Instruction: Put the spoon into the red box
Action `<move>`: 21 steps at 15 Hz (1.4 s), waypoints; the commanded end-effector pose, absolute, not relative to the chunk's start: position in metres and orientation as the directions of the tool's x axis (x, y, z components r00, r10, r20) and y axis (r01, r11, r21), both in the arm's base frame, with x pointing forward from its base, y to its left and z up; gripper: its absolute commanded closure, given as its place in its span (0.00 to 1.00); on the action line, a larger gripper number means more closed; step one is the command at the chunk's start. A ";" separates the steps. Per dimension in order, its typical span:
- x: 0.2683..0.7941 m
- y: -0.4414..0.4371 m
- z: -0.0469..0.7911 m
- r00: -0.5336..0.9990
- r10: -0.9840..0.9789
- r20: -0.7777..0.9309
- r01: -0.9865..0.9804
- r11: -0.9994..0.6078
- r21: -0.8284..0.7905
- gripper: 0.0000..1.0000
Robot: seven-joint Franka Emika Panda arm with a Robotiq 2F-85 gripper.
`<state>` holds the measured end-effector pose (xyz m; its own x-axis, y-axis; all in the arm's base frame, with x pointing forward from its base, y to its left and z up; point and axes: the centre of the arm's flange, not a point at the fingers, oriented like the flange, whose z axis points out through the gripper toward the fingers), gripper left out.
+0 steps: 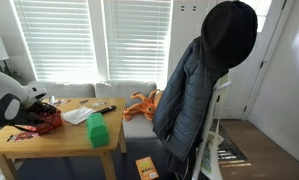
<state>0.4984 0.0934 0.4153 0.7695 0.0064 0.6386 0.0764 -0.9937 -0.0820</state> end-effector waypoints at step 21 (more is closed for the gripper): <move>0.411 0.063 0.577 0.938 0.015 0.347 0.030 -0.999 -0.039 0.00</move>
